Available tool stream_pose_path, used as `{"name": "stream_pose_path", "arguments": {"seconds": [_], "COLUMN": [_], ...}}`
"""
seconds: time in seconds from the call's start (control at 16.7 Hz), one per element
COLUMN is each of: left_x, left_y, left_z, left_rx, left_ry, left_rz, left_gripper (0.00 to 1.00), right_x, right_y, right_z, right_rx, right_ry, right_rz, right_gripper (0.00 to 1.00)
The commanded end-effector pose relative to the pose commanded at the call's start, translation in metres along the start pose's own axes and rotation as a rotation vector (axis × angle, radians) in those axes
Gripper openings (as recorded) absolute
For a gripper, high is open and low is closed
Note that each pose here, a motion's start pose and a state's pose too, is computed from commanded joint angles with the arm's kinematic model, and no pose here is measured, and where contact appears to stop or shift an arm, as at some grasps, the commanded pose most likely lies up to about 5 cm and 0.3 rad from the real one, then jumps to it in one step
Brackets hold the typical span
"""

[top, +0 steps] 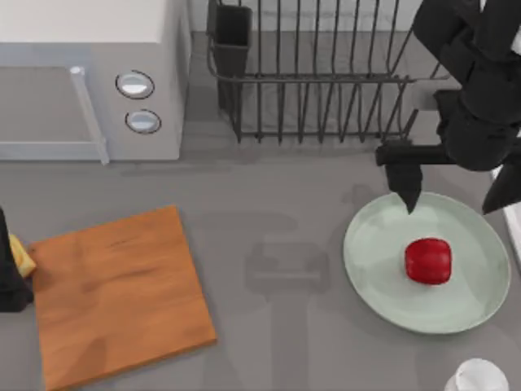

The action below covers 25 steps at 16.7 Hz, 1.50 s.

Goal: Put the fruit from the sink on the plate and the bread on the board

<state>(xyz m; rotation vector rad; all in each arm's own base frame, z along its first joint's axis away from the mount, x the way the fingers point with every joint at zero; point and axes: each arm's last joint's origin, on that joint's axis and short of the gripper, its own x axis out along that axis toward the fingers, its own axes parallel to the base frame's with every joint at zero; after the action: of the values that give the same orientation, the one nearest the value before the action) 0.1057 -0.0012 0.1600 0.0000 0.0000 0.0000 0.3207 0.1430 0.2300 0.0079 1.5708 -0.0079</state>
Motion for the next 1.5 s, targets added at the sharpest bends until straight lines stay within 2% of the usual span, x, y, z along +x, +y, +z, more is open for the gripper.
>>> {"name": "stream_pose_path", "arguments": {"seconds": [0.54, 0.78, 0.96, 1.2, 1.38, 1.5], "left_x": [0.000, 0.000, 0.000, 0.000, 0.000, 0.000], "left_y": [0.000, 0.000, 0.000, 0.000, 0.000, 0.000], "left_z": [0.000, 0.000, 0.000, 0.000, 0.000, 0.000], "left_rx": [0.000, 0.000, 0.000, 0.000, 0.000, 0.000], "left_ry": [0.000, 0.000, 0.000, 0.000, 0.000, 0.000], "left_rz": [0.000, 0.000, 0.000, 0.000, 0.000, 0.000], "left_gripper": [1.00, 1.00, 1.00, 1.00, 1.00, 1.00], "right_x": [-0.001, -0.013, -0.029, -0.041, -0.030, -0.011], "right_y": [-0.002, -0.021, -0.048, -0.089, -0.114, -0.126], "right_z": [-0.001, -0.017, -0.047, -0.110, -0.159, -0.184], "right_rx": [0.002, 0.001, -0.001, -0.003, -0.004, -0.005], "right_ry": [-0.008, -0.114, -0.282, -0.616, -0.906, -1.090], "right_rz": [0.003, 0.046, 0.099, 0.162, 0.175, 0.160], "right_gripper": [1.00, 1.00, 1.00, 1.00, 1.00, 1.00]}}
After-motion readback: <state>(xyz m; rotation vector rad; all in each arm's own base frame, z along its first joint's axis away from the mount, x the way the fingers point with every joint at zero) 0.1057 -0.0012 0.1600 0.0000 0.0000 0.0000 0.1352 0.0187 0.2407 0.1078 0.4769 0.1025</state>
